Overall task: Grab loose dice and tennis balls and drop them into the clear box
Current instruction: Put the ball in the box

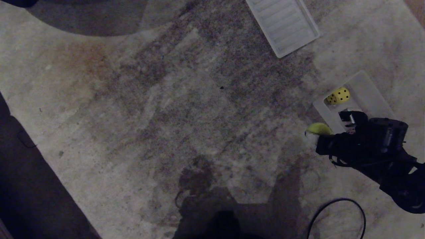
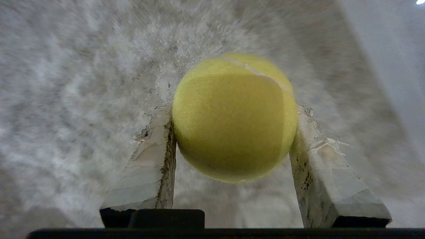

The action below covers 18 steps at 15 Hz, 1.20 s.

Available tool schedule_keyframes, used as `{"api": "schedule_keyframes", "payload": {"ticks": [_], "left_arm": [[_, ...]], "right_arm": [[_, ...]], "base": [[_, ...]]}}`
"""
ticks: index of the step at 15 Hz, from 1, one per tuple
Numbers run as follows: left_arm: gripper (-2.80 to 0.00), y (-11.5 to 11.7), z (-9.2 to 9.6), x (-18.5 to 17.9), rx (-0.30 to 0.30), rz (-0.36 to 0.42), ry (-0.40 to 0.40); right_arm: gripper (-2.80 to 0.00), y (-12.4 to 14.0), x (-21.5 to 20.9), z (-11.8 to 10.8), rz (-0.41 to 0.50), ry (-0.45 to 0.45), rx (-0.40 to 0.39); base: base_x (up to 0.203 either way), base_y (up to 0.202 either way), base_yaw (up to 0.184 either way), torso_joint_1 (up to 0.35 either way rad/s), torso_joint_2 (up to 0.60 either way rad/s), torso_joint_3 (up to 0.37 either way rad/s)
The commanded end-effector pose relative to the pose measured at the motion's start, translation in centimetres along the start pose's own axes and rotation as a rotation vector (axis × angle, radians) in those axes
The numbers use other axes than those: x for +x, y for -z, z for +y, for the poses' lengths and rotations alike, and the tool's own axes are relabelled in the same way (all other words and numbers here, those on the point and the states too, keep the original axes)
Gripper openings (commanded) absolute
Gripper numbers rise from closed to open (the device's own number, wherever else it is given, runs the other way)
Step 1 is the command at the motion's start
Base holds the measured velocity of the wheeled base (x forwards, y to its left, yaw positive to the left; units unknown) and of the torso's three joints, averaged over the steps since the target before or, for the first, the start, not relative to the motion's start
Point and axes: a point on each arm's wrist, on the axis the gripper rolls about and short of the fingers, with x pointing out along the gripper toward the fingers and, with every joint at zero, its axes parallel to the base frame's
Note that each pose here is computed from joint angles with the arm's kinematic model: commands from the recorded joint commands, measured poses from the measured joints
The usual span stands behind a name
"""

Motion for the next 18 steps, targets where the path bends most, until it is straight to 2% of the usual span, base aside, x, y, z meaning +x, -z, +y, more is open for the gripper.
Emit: {"api": "schedule_keyframes", "payload": {"ticks": [1,3,8,9,10,12,18], "left_arm": [[-2.80,0.0,0.0,0.0,0.000,0.003,-0.001],[-2.80,0.0,0.0,0.0,0.000,0.003,-0.001],[-2.80,0.0,0.0,0.0,0.000,0.003,-0.001],[-2.80,0.0,0.0,0.0,0.000,0.001,-0.001],[-2.80,0.0,0.0,0.0,0.000,0.002,-0.001],[-2.80,0.0,0.0,0.0,0.000,0.003,-0.001],[-2.80,0.0,0.0,0.0,0.000,0.003,-0.001]], "right_arm": [[-2.80,-1.8,-2.9,-0.8,-0.060,0.030,0.000],[-2.80,-1.6,-3.8,-2.5,-0.036,0.097,0.005],[-2.80,-1.9,-4.3,-7.4,-0.045,0.354,-0.007],[-2.60,-2.1,-4.4,-7.9,-0.054,0.377,-0.006],[0.00,-2.3,-4.5,-8.4,-0.069,0.398,-0.004],[0.00,-3.1,-4.5,-9.1,-0.116,0.443,-0.008],[0.00,-4.1,-6.4,-8.4,-0.161,0.436,-0.011]], "base": [[0.000,0.000,0.000,0.000,0.00,0.000],[0.000,0.000,0.000,0.000,0.00,0.000],[0.000,0.000,0.000,0.000,0.00,0.000],[0.000,0.000,0.000,0.000,0.00,0.000],[0.000,0.000,0.000,0.000,0.00,0.000],[0.000,0.000,0.000,0.000,0.00,0.000],[0.000,0.000,0.000,0.000,0.00,0.000]]}}
